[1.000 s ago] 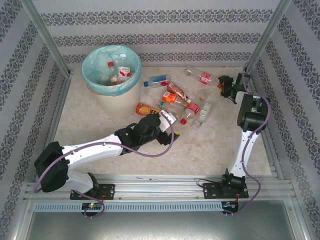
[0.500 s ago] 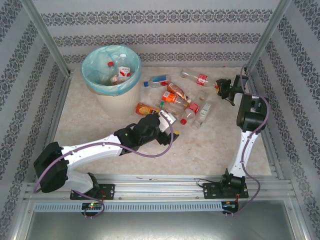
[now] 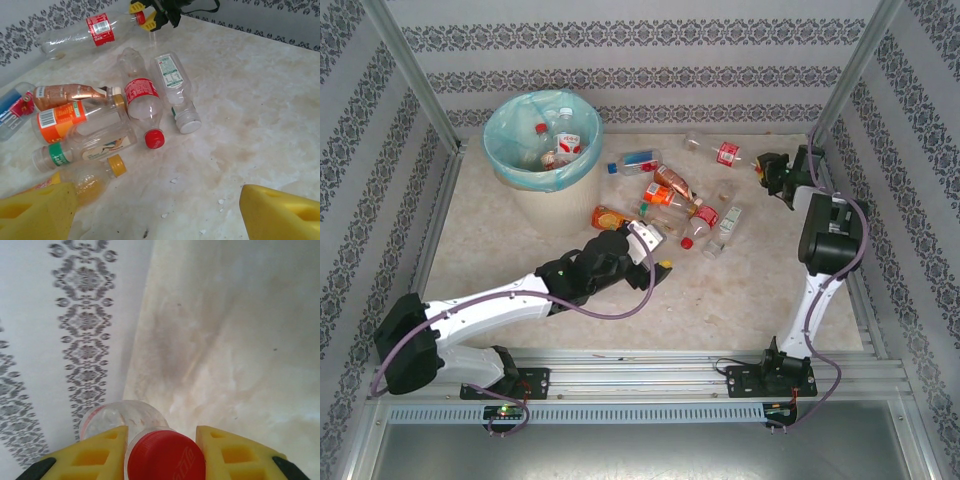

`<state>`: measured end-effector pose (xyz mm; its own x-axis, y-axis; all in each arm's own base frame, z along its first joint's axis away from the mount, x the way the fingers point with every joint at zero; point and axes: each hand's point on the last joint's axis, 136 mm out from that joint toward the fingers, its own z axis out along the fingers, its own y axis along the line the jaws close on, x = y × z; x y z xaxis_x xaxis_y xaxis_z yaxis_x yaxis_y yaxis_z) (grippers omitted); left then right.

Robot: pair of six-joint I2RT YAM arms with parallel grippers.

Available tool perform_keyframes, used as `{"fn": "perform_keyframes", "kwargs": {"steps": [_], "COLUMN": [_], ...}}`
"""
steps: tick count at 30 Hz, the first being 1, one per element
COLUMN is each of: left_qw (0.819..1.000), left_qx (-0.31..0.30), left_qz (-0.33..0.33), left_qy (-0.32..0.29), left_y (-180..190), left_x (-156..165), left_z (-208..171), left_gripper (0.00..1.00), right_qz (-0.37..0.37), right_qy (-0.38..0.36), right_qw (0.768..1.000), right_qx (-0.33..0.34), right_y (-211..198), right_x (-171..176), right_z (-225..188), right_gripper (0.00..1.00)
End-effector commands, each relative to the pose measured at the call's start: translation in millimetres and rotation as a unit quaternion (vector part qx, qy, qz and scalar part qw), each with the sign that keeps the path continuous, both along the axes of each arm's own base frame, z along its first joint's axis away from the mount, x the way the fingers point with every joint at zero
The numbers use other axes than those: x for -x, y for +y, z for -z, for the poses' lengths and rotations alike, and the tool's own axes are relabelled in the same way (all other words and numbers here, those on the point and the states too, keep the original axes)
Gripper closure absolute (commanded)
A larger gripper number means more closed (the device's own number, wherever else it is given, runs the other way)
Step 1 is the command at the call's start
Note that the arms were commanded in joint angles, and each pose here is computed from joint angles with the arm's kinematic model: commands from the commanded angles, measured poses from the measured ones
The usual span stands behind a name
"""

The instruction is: Put the plastic bottles in the bin

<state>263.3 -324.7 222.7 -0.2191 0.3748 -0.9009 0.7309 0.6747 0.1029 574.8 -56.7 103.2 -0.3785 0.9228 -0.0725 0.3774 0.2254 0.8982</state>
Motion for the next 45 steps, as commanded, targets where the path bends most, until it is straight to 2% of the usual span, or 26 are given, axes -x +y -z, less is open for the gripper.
{"fn": "perform_keyframes", "kwargs": {"steps": [1,7,14,17,21,24,28,33,39,45], "left_qw": [0.999,0.997,0.992,0.990,0.990,0.992,0.991,0.986,0.976,0.971], "left_qx": [-0.004,-0.015,-0.052,-0.077,-0.096,-0.107,-0.120,-0.128,-0.140,-0.161], "left_qz": [-0.008,-0.008,-0.015,-0.006,0.020,0.039,0.064,0.099,0.149,0.154], "left_qy": [-0.036,-0.076,-0.117,-0.120,-0.097,-0.052,-0.005,0.027,0.074,0.089], "left_y": [8.6,18.4,28.8,27.8,21.1,13.9,3.3,-8.3,-20.6,-19.1], "left_x": [-1.8,-0.8,-4.6,-5.0,-0.5,5.0,11.3,19.1,33.7,35.7], "left_z": [-18.2,-47.4,-87.7,-103.3,-123.3,-127.1,-122.7,-106.2,-83.2,-65.8], "left_gripper": [0.15,0.14,0.15,0.15,0.14,0.14,0.14,0.13,0.13,0.13], "right_qz": [0.005,-0.008,-0.045,-0.074,-0.138,-0.191,-0.248,-0.320,-0.392,-0.449], "right_qy": [-0.049,-0.098,-0.153,-0.173,-0.197,-0.202,-0.206,-0.217,-0.218,-0.226], "right_qw": [0.998,0.993,0.977,0.961,0.924,0.898,0.882,0.846,0.825,0.804], "right_qx": [0.030,0.057,0.143,0.205,0.296,0.341,0.345,0.367,0.342,0.318], "right_y": [-5.4,4.3,37.9,62.3,103.4,129.6,154.2,185.2,214.0,238.3], "right_x": [6.3,32.7,98.4,134.7,186.5,220.4,254.5,292.3,322.7,344.8], "right_z": [-48.7,-104.6,-173.5,-203.0,-233.2,-237.8,-230.7,-225.5,-224.6,-232.1], "right_gripper": [0.86,0.92,0.95,0.98,1.00,1.00,1.00,1.00,1.00,1.00]}}
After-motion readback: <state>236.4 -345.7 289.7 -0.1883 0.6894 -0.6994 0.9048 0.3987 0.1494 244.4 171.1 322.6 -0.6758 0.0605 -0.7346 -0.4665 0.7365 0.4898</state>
